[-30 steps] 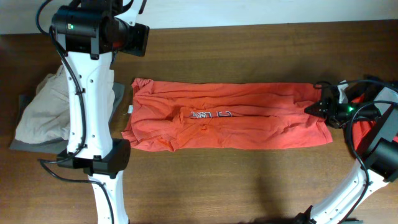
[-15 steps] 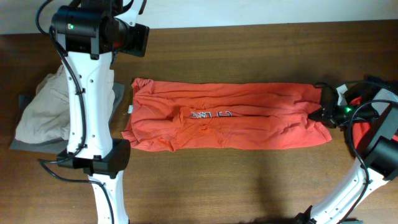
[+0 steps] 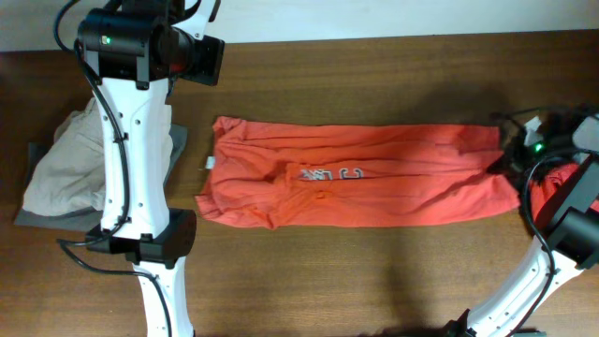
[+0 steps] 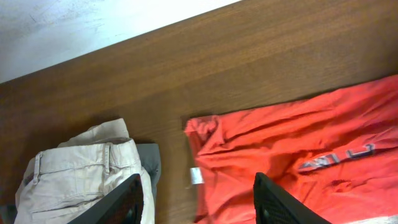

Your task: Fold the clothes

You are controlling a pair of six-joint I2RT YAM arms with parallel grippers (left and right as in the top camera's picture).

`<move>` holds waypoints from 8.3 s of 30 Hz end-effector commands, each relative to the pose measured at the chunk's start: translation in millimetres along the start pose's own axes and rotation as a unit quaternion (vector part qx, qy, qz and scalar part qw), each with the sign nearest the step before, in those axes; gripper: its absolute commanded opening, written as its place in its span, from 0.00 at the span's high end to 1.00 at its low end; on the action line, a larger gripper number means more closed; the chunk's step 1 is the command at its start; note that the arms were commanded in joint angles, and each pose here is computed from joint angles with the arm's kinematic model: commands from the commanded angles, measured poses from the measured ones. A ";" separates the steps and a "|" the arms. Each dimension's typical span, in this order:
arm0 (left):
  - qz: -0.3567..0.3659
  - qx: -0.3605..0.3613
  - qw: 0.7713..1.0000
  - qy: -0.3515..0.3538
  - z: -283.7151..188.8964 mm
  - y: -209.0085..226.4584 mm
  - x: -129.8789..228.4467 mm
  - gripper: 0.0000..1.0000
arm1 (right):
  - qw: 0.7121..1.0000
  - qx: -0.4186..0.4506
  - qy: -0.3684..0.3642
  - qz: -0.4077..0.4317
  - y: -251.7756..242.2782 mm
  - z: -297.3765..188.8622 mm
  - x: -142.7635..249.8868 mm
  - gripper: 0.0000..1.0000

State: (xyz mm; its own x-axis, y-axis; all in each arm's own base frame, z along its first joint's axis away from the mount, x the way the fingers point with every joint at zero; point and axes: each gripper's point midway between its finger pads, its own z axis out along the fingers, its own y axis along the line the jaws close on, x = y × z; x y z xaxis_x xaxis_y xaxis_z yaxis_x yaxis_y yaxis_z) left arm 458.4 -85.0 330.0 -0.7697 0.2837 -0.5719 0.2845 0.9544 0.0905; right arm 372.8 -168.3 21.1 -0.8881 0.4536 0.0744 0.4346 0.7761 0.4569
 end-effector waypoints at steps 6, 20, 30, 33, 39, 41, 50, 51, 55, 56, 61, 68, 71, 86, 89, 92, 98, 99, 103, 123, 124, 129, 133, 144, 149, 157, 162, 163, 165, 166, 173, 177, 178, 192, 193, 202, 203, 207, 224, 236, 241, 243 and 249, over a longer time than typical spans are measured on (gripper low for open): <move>-0.004 -0.011 1.000 -0.013 -9.5 4.9 -3.1 0.43 | 0.997 0.047 -0.055 -0.018 13.8 -61.4 -34.5 0.96; -0.068 -0.087 0.991 -0.078 -46.1 43.1 -19.8 0.43 | 0.991 0.133 -0.013 -0.018 71.9 -82.6 -12.3 0.96; -0.091 -0.110 0.978 -0.149 -119.0 63.6 -18.4 0.38 | 0.971 0.178 -0.005 -0.158 205.6 -57.3 25.6 0.96; -0.095 -0.115 0.976 -0.157 -130.5 67.6 -15.2 0.38 | 0.962 0.174 0.004 -0.210 251.4 -38.8 51.2 0.96; -0.097 -0.117 0.976 -0.154 -133.3 69.4 -11.2 0.37 | 0.939 0.162 0.019 -0.303 334.1 7.3 115.6 0.96; -0.097 -0.117 0.977 -0.152 -133.1 69.3 -10.5 0.37 | 0.932 0.151 0.013 -0.330 360.6 21.6 135.8 0.96; -0.097 -0.116 0.977 -0.152 -133.0 68.9 -10.4 0.37 | 0.917 0.105 -0.018 -0.385 440.2 80.3 210.4 0.96; -0.097 -0.115 0.977 -0.151 -132.8 68.3 -10.3 0.37 | 0.916 0.103 -0.017 -0.387 443.0 87.4 215.8 0.96; -0.094 -0.098 0.979 -0.153 -131.7 62.8 -11.4 0.37 | 0.916 0.100 -0.012 -0.388 447.6 114.1 226.8 0.36; -0.094 -0.097 0.979 -0.153 -131.6 62.2 -11.5 0.37 | 0.915 0.096 -0.011 -0.391 449.5 116.5 229.1 0.33; -0.094 -0.097 0.979 -0.155 -131.9 62.3 -12.3 0.37 | 0.901 0.067 -0.015 -0.429 463.5 101.6 233.8 0.28; -0.094 -0.097 0.979 -0.154 -131.7 62.5 -12.2 0.37 | 0.902 0.069 -0.037 -0.424 456.5 64.2 215.9 0.29; -0.094 -0.097 0.979 -0.154 -131.8 62.2 -12.1 0.37 | 0.919 0.091 -0.026 -0.383 432.0 64.8 190.1 0.58; -0.093 -0.096 0.979 -0.153 -131.5 61.7 -11.6 0.37 | 0.934 0.038 0.150 -0.323 336.5 170.1 191.4 0.96; -0.093 -0.096 0.979 -0.153 -131.6 61.8 -11.7 0.37 | 0.915 0.010 0.170 -0.365 346.9 176.7 212.4 0.96; -0.093 -0.096 0.979 -0.153 -131.6 61.8 -11.6 0.37 | 0.888 -0.022 0.185 -0.421 361.8 180.0 235.1 0.96; -0.093 -0.096 0.979 -0.154 -131.7 61.9 -12.0 0.37 | 0.820 -0.118 0.222 -0.515 392.4 167.8 286.9 0.96; -0.094 -0.096 0.979 -0.154 -131.6 61.9 -12.1 0.37 | 0.809 -0.129 0.222 -0.529 397.7 162.4 295.2 0.96; -0.093 -0.097 0.979 -0.155 -131.8 62.0 -12.4 0.37 | 0.786 -0.141 0.217 -0.562 408.7 150.6 314.0 0.96; -0.056 0.117 0.992 0.012 -37.0 -24.5 26.1 0.78 | 0.959 0.052 -0.064 -0.273 360.9 -1.8 141.5 0.96; -0.047 0.147 0.988 0.027 -24.9 -39.0 30.1 0.80 | 0.963 0.061 -0.057 -0.255 349.4 -1.5 136.5 0.96; -0.026 0.237 0.966 0.099 45.8 -96.2 61.0 0.88 | 0.977 0.073 0.012 -0.198 312.4 24.8 130.7 0.96; -0.021 0.268 0.949 0.166 102.0 -131.5 113.4 0.91 | 0.978 0.092 0.062 -0.178 289.5 59.6 138.3 0.96; 0.001 0.196 0.941 0.275 191.5 -131.8 257.3 0.91 | 0.979 0.126 0.081 -0.137 232.2 145.5 141.4 0.96; 0.008 0.098 0.950 0.298 203.8 -99.9 281.2 0.91 | 0.967 0.217 0.046 -0.126 189.9 143.9 129.1 0.96; -0.068 -0.003 0.961 0.270 204.8 -45.6 256.0 0.86 | 0.959 0.268 0.036 -0.081 154.8 105.5 106.8 0.96; -0.089 0.050 0.974 0.200 178.1 -50.2 193.3 0.69 | 0.974 0.133 0.063 -0.171 213.3 78.3 109.9 0.96; -0.090 0.061 0.977 0.185 172.4 -53.8 182.2 0.64 | 0.976 0.103 0.063 -0.184 228.3 71.9 111.7 0.96; -0.088 0.079 0.981 0.154 163.2 -60.8 161.2 0.59 | 0.978 0.055 0.058 -0.193 252.2 61.8 113.8 0.96; -0.085 0.081 0.983 0.139 161.6 -62.8 152.2 0.56 | 0.978 0.027 0.054 -0.199 265.6 58.5 114.4 0.96; -0.030 0.102 0.993 0.049 197.9 -82.4 110.3 0.60 | 0.975 -0.075 0.018 -0.208 329.8 77.5 108.6 0.96; -0.032 0.100 0.993 0.056 236.0 -83.2 119.2 0.68 | 0.978 -0.072 0.013 -0.197 344.1 104.4 109.7 0.96; -0.033 0.099 0.993 0.061 244.9 -82.5 123.7 0.70 | 0.979 -0.064 0.011 -0.192 345.5 114.4 110.2 0.96; -0.037 0.052 0.993 0.095 277.4 -44.6 151.1 0.69 | 0.963 0.242 -0.029 -0.112 217.9 143.5 80.2 0.96; -0.039 0.051 0.993 0.099 277.1 -42.8 153.6 0.70 | 0.959 0.261 -0.035 -0.107 205.6 136.1 72.8 0.96; -0.044 0.092 0.992 0.077 258.8 -53.3 129.9 0.51 | 0.957 0.194 0.017 -0.214 187.4 96.1 42.6 0.95; -0.044 0.101 0.992 0.068 252.4 -55.4 121.1 0.49 | 0.958 0.177 0.026 -0.224 192.7 90.0 44.9 0.93; -0.051 0.144 0.987 0.044 214.7 -66.8 85.6 0.48 | 0.966 0.139 0.043 -0.215 211.6 54.3 55.5 0.91; -0.031 0.159 0.987 0.018 105.4 -81.5 56.1 0.40 | 0.994 -0.017 0.058 -0.092 130.4 29.3 44.9 0.13; -0.010 0.138 0.990 -0.036 59.6 -72.2 39.1 0.37 | 0.982 -0.136 0.074 -0.112 122.7 103.2 90.2 0.14; -0.010 0.138 0.990 -0.037 59.6 -72.1 38.8 0.36 | 0.978 -0.133 0.095 -0.132 133.4 118.2 107.8 0.27; -0.010 0.138 0.990 -0.037 59.6 -72.2 38.7 0.37 | 0.976 -0.133 0.095 -0.143 138.7 121.4 109.0 0.39; -0.010 0.138 0.990 -0.036 59.6 -72.2 39.1 0.37 | 0.980 -0.123 0.076 -0.134 134.1 116.2 96.0 0.94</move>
State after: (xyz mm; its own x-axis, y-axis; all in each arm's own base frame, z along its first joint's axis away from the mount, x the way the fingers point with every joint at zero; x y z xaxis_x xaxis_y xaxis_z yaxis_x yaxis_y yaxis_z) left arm 441.7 -151.2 243.2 -0.7555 0.2377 -0.6104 0.4131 0.8961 -0.1622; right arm 369.9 42.6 3.7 -0.9898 0.1423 0.0009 0.1001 0.6915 0.7154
